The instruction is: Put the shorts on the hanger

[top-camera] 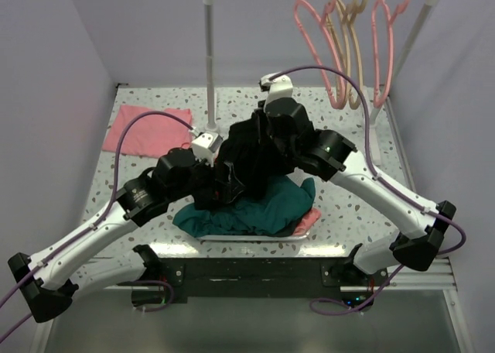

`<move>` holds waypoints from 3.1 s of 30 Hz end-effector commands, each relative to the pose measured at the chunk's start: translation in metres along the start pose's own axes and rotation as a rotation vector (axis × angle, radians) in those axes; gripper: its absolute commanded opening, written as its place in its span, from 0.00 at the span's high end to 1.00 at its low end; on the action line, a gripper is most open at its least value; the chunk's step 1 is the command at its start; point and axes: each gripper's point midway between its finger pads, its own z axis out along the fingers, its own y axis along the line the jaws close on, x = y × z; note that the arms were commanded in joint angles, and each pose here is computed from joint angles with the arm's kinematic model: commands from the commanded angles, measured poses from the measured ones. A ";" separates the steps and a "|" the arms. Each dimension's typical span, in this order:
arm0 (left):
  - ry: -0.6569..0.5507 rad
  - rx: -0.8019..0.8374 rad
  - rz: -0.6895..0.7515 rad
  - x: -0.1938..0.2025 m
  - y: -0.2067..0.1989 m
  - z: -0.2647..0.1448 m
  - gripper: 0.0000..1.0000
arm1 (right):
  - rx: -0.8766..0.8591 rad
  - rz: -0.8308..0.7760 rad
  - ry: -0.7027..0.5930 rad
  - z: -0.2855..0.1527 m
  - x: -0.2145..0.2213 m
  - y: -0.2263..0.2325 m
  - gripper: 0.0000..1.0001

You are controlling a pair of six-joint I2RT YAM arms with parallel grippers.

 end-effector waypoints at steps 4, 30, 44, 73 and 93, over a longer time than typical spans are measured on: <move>-0.074 0.156 0.054 -0.025 -0.031 -0.009 0.00 | 0.024 0.106 -0.320 -0.048 -0.123 -0.017 1.00; -0.149 -0.575 -0.303 -0.002 0.134 -0.006 0.00 | -0.081 0.310 -0.779 -0.178 -0.263 -0.054 1.00; -0.057 -0.517 -0.375 0.059 0.167 0.029 0.00 | -0.185 0.279 -0.772 -0.167 -0.279 -0.023 1.00; -0.063 -0.036 -0.429 0.063 -0.032 0.143 0.15 | -0.172 0.145 -0.739 -0.112 -0.275 0.013 1.00; 0.010 0.119 -0.405 0.104 -0.138 0.150 0.30 | -0.292 0.207 -0.437 -0.082 -0.163 0.030 1.00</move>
